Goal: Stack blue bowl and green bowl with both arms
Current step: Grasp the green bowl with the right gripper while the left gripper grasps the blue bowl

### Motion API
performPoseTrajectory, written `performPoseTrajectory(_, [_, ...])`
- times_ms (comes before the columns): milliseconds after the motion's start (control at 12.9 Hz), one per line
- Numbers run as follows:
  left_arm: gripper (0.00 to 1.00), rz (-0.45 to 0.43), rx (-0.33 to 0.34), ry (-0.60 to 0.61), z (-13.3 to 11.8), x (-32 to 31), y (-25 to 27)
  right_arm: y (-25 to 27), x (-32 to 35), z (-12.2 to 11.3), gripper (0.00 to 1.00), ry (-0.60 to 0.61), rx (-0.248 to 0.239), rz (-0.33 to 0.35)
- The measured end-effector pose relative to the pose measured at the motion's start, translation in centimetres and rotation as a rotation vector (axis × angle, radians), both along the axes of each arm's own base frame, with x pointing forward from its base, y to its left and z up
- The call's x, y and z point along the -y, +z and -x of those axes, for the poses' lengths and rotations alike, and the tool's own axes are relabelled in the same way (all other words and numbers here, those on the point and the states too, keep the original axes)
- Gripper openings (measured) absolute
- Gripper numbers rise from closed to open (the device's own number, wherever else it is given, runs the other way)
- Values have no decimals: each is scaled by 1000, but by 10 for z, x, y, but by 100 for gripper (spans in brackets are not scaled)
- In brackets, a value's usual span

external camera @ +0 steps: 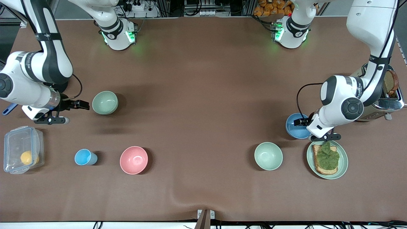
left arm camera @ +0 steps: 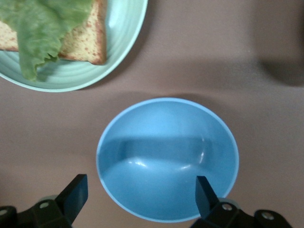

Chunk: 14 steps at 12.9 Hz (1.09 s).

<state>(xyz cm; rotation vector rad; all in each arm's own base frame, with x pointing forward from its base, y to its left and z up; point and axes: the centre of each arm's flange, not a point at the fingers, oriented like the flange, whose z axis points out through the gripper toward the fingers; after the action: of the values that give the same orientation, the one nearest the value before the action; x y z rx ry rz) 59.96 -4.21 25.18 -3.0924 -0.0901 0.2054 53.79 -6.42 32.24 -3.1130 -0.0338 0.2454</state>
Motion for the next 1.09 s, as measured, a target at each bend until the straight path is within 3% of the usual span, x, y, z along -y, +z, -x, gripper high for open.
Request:
performPoseTrajectory(388, [100,-10,-17,31,-4,-30,-14,-50,-2,30,96,28,33,-2])
performPoseTrajectory(698, [96,-6,-34,29,-5,-28,-27,-78,-4,51,88,48,60,-1])
performPoseTrajectory(776, [90,-6,-34,28,-6,-28,-28,-83,-5,53,87,49,68,0])
performPoseTrajectory(931, [89,-5,-35,27,-7,-27,-29,-94,-5,59,87,49,83,1])
performPoseTrajectory(1009, [83,-4,-36,27,-7,-27,-30,-100,-5,62,86,48,95,3])
performPoseTrajectory(1086, [71,-4,-38,27,-7,-27,-31,-107,-5,66,85,48,109,5])
